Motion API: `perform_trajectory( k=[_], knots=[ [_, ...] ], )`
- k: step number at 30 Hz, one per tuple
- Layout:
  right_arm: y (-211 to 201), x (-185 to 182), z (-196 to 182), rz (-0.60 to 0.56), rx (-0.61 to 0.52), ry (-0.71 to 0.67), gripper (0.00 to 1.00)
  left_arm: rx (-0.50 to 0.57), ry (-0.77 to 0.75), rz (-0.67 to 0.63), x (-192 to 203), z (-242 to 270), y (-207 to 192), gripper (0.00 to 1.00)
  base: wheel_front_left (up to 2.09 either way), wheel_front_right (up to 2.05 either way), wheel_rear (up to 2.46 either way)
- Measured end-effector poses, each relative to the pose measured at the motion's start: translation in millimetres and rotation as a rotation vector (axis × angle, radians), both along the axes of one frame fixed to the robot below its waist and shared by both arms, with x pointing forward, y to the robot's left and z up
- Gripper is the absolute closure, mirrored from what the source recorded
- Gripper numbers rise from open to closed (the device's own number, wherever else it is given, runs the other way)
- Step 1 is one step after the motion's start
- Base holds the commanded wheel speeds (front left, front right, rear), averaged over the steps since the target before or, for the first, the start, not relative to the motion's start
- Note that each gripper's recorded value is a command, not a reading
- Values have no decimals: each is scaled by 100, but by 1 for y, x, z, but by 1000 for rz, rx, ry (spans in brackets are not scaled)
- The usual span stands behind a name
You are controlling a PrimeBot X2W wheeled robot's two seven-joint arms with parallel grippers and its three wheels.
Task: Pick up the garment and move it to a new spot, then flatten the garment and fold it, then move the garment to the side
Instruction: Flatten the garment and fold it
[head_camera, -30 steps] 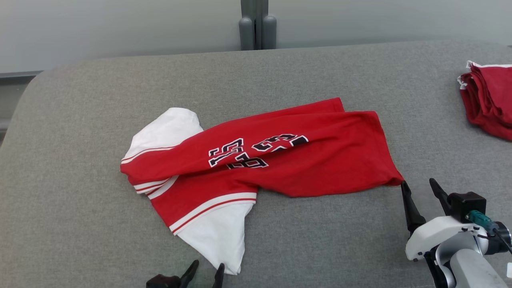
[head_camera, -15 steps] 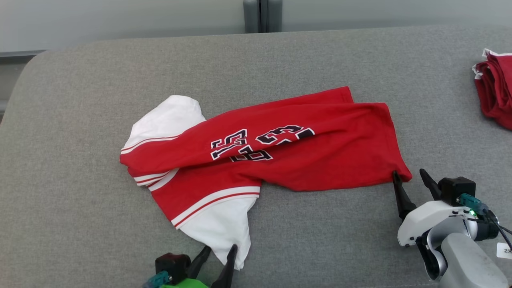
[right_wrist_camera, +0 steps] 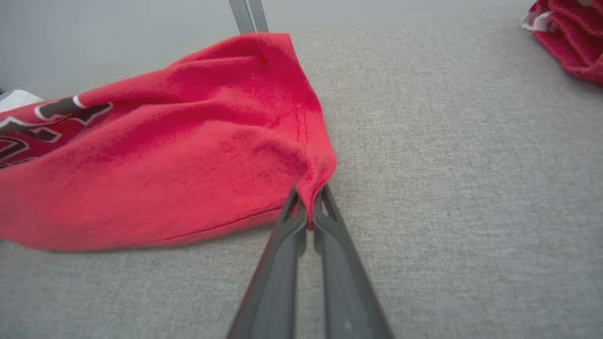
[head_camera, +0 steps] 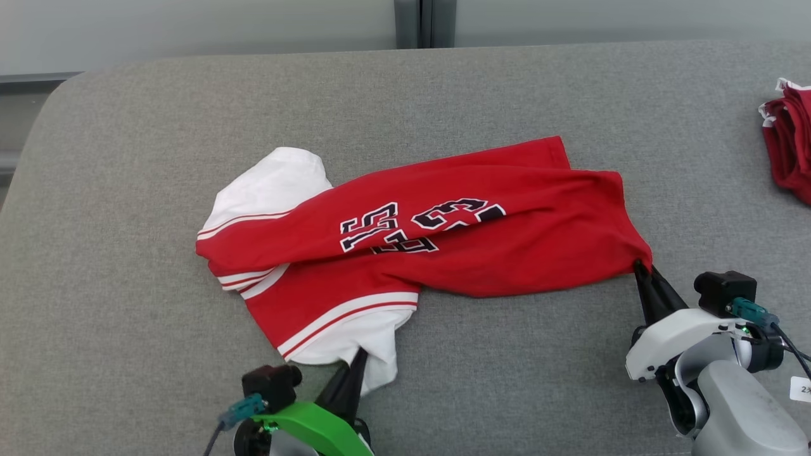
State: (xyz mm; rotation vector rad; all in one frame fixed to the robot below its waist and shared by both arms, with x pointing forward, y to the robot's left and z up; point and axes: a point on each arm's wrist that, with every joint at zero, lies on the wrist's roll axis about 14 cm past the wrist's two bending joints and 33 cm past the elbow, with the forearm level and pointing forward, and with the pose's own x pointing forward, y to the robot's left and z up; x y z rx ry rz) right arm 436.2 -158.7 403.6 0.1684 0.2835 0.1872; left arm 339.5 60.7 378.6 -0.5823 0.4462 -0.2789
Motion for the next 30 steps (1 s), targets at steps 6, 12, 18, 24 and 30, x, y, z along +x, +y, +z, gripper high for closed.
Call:
perform_trajectory(
  k=[6, 12, 18, 24, 30],
  knots=[
    [1, 4, 36, 18, 12, -121, 100, -54, -178, 104, 38, 55, 27, 100, 0, 0, 0],
    [4, 23, 89, 13, 78, -267, 100, -36, -381, 71, 81, 118, 35, 100, 0, 0, 0],
    [15, 84, 164, 43, 150, -429, 100, 78, -598, 15, 169, 216, 54, 100, 0, 0, 0],
    [6, 153, 233, 5, 248, -489, 100, 60, -726, 83, 249, 311, 71, 100, 0, 0, 0],
    [-13, 206, 302, -52, 288, -574, 100, 58, -865, 117, 299, 394, 64, 100, 0, 0, 0]
  ],
)
